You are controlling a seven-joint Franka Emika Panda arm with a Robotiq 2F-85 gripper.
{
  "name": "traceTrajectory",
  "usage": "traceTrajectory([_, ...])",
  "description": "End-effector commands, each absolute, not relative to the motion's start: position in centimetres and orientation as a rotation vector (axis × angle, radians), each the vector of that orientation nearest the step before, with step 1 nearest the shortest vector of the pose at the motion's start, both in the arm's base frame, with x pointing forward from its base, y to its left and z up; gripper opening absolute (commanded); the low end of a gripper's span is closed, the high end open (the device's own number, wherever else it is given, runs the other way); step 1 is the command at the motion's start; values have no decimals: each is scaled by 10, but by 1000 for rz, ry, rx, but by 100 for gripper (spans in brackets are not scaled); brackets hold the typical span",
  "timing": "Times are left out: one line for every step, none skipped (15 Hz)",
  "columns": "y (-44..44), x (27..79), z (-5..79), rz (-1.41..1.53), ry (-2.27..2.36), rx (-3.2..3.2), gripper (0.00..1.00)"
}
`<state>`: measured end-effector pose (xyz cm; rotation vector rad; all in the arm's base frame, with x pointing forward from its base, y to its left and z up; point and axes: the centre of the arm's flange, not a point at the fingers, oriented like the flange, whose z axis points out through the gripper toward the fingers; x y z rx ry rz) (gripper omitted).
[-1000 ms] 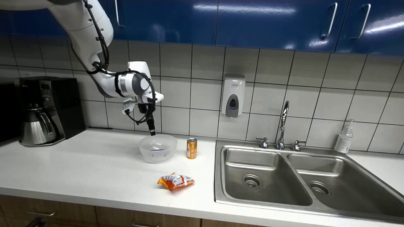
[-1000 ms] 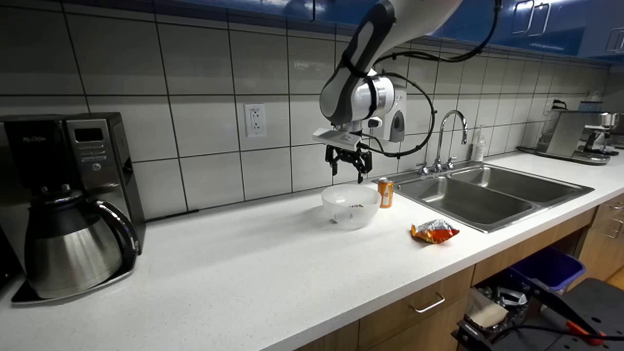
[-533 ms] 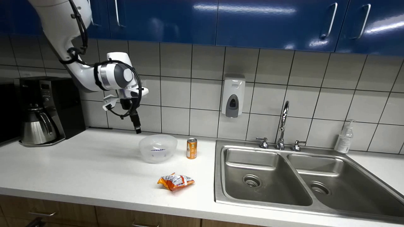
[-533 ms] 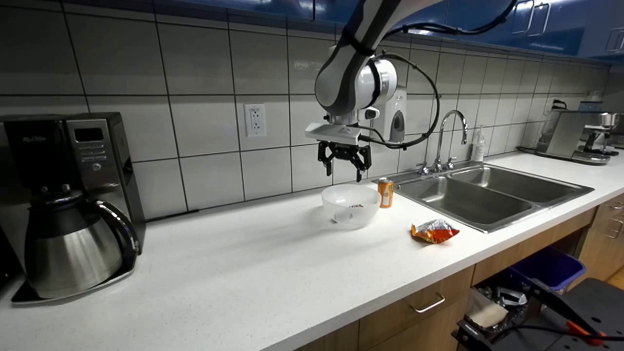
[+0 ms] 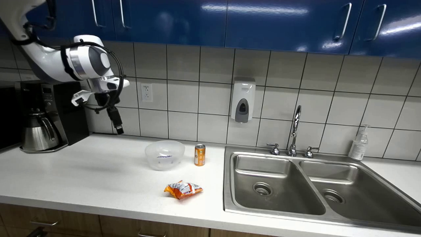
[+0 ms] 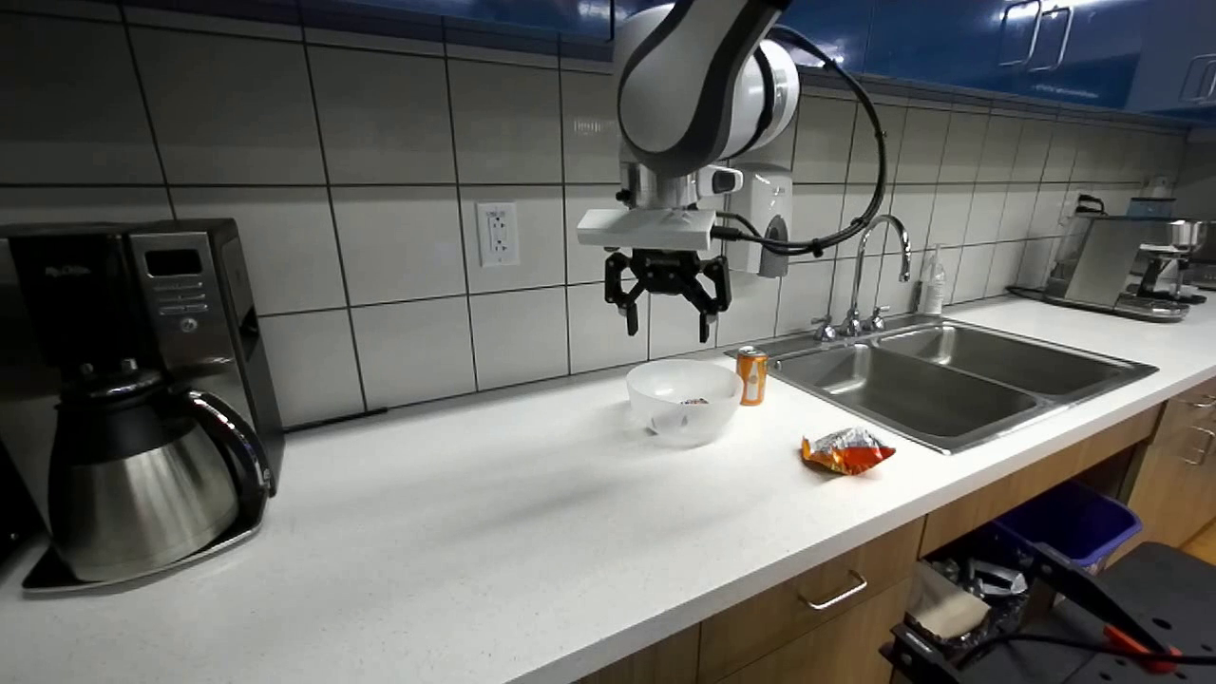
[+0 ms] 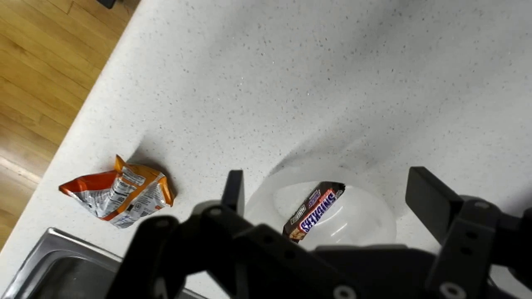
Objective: Lift the snickers chocolate and put it in the bowl
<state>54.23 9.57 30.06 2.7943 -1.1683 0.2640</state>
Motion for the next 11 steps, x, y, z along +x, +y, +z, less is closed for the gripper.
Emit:
traceTrajectory([126,484,334,280,-1134,2786,100])
traceTrajectory([134,474,339,287,-1124,2786,100])
traceTrajectory([143,463,344,299,-1109,2788,100])
traceTrajectory([151,453,348,308,-1101,2788,100])
traceTrajectory([159,444,353,323,-1094,2788,100])
traceTrajectory([166,435,358,336,-1099,2789,100])
traceTrajectory([172,426,365,344,-1125,2792,100])
traceTrajectory([177,419,370,351,-1147,2802,100])
traceTrajectory([176,446,351,325,-1096,2816,100])
traceTrajectory([181,439,357,340,-1101,2819,100])
traceTrajectory([183,433,361,350,-1103,2820,100])
